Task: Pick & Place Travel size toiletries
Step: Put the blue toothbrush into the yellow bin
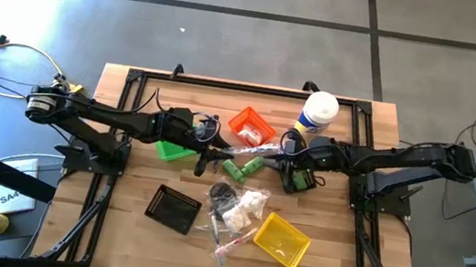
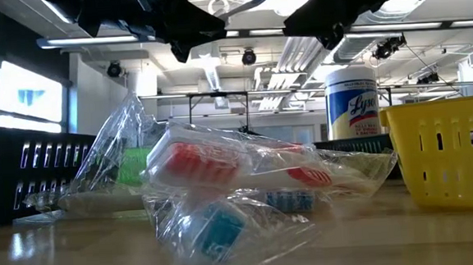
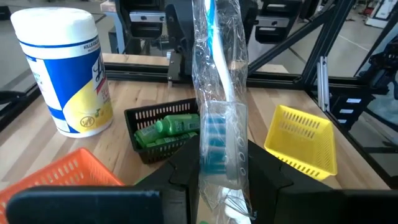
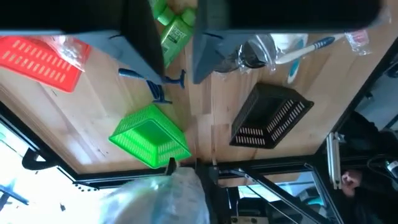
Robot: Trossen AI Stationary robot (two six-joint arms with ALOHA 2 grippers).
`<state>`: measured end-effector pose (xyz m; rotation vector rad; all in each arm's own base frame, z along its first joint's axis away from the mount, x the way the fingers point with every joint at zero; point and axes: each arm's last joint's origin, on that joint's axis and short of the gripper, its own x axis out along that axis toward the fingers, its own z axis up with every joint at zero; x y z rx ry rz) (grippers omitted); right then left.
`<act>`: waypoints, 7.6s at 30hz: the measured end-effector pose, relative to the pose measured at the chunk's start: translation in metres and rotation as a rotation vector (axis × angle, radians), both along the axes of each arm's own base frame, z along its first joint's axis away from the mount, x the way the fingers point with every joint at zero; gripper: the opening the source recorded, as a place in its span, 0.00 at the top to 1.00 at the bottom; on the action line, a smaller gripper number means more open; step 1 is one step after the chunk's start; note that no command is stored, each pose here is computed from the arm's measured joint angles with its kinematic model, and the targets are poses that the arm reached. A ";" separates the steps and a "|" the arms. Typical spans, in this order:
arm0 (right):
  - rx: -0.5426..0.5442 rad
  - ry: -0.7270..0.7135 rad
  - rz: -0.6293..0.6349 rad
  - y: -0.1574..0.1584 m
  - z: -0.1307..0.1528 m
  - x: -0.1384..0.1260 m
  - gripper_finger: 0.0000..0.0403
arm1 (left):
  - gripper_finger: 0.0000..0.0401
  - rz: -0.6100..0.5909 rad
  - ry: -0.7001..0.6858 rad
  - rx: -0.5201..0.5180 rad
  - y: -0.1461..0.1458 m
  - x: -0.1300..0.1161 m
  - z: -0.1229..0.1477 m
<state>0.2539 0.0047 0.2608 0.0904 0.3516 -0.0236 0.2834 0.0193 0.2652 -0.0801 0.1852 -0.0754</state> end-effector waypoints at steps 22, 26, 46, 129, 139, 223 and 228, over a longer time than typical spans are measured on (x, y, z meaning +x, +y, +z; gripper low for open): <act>-0.052 -0.241 -0.038 -0.001 0.023 0.005 0.44 | 0.79 0.000 -0.001 0.000 0.000 0.000 0.000; -0.046 -0.260 -0.010 0.000 0.025 0.006 0.51 | 0.79 0.001 -0.001 -0.001 0.000 0.000 0.000; -0.044 -0.265 0.014 0.000 0.025 0.006 0.91 | 0.79 0.001 -0.042 -0.002 0.000 0.001 0.005; -0.075 -0.399 -0.043 -0.002 0.026 0.021 0.97 | 0.77 0.024 -0.058 -0.017 0.001 0.001 0.006; -0.077 -0.397 -0.044 -0.002 0.025 0.021 0.97 | 0.52 0.056 -0.057 -0.012 0.002 0.001 0.006; 0.447 0.690 0.082 0.096 0.016 -0.040 0.97 | 0.48 0.103 0.006 0.029 -0.011 -0.032 0.026; 0.434 0.783 0.092 0.111 -0.006 -0.025 0.97 | 0.48 0.105 0.006 0.029 -0.011 -0.032 0.026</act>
